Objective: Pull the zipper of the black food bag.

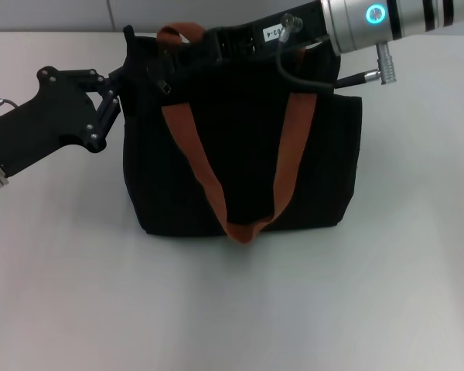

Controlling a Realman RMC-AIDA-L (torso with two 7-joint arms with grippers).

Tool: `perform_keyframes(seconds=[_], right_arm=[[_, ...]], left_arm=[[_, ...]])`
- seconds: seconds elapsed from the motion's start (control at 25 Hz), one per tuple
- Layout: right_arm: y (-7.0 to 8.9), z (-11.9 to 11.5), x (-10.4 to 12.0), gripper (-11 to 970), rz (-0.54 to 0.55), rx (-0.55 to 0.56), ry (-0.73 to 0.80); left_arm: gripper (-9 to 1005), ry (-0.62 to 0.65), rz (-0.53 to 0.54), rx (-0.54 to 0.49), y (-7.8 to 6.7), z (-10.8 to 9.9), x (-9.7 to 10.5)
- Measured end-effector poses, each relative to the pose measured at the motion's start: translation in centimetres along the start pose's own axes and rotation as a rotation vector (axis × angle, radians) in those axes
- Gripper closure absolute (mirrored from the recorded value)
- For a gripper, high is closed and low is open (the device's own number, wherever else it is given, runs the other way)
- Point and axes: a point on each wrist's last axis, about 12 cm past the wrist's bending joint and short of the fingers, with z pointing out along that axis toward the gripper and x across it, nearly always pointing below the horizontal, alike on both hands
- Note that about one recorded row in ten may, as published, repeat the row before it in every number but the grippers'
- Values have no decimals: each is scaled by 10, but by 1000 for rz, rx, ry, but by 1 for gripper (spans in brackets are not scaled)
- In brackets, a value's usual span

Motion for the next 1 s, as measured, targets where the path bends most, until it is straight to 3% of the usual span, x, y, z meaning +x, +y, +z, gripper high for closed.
perform_keyframes(seconds=[0.4,1.0], right_arm=[[3,11,-1,475,-58,38,30],[7,1,-1,484,-111,37,15]], left_arm=[[948,-10,-5,2,-1,-1,-1],[942,-9,-10,1,-2,-4,0]])
